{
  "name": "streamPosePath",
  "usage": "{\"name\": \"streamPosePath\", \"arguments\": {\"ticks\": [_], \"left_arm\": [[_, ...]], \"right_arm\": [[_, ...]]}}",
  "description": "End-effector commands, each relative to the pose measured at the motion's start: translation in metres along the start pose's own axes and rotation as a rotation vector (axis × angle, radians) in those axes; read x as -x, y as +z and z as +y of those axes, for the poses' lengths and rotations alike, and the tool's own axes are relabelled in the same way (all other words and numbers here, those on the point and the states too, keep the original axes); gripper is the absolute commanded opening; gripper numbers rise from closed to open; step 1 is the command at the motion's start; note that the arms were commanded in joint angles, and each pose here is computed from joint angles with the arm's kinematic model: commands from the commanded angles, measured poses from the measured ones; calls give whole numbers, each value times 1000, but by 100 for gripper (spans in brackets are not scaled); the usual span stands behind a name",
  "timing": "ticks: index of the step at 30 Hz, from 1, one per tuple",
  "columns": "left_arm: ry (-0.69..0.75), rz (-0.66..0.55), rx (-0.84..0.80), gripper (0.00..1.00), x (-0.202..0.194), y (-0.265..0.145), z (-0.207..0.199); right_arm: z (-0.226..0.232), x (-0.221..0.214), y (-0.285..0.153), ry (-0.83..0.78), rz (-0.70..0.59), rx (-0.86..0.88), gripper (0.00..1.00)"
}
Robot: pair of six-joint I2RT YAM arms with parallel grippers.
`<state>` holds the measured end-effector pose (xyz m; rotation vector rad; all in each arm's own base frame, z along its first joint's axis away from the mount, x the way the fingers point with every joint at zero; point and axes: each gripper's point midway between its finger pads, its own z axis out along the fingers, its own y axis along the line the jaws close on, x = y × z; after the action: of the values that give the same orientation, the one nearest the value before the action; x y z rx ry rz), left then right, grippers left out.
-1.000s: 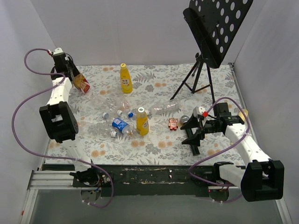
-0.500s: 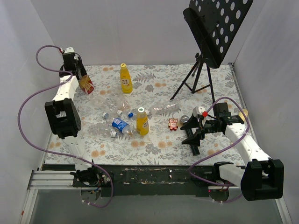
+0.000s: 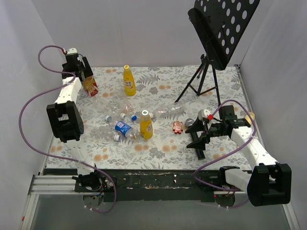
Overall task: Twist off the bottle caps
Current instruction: Place the plastic bottle at the corner of the board, then pick up the plastic bottle at the center of the board.
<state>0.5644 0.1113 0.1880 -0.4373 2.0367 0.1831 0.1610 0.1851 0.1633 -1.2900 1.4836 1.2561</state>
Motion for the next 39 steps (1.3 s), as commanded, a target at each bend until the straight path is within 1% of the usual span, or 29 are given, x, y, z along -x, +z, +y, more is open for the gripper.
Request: {"name": "streamPosePath", "arguments": {"ticks": [1, 3, 5, 6, 8, 10, 12, 14, 15, 17, 18, 20, 21, 23, 24, 25, 30, 32, 37, 39], "left_arm": [[-25, -104, -1, 76, 51, -34, 3], [-30, -124, -15, 84, 60, -47, 1], [-41, -142, -30, 94, 68, -59, 0], [-44, -149, -43, 98, 72, -66, -2], [-57, -163, -77, 98, 80, -84, -5], [-103, -184, -113, 98, 88, -102, -8], [-130, -192, -185, 98, 91, -122, -16], [-136, -182, -302, 98, 91, -145, -32], [-140, -162, -351, 98, 85, -155, -39], [-143, -123, -502, 98, 71, -182, -59], [-142, -103, -624, 98, 65, -207, -76], [-137, -42, -779, 98, 41, -239, -100], [-113, -27, -839, 98, 30, -256, -114], [-46, -10, -911, 98, 5, -285, -136], [-6, 9, -962, 98, -13, -302, -154], [23, 13, -994, 98, -24, -316, -162], [121, 21, -1065, 95, -62, -357, -180], [182, 42, -1103, 93, -79, -373, -192], [339, 103, -1062, 86, -121, -379, -214], [399, 122, -1045, 81, -136, -385, -224]], "right_arm": [[-2, 8, -2, -32, -10, -5, 85], [-2, 8, -2, -32, -10, -5, 85], [-3, 8, -2, -35, -10, -5, 85], [-2, 8, -2, -34, -10, -5, 85], [-2, 8, -2, -38, -10, -5, 85], [-2, 8, -2, -43, -9, -6, 85], [-1, 8, -2, -50, -8, -7, 85], [0, 8, -2, -66, -9, -6, 85], [0, 8, -3, -75, -8, -5, 85], [1, 7, -2, -92, -9, -2, 85], [3, 8, -2, -102, -15, 2, 85], [6, 7, -1, -116, -26, 11, 85], [7, 6, 0, -122, -30, 15, 85], [8, 5, 1, -137, -33, 19, 85], [8, 4, 1, -138, -35, 19, 86], [8, 3, 1, -144, -34, 17, 86], [5, -1, 1, -144, -22, 11, 86], [4, -2, 1, -139, -20, 12, 86], [2, -5, 1, -116, -11, 10, 86], [1, -6, 2, -111, -10, 11, 85]]}}
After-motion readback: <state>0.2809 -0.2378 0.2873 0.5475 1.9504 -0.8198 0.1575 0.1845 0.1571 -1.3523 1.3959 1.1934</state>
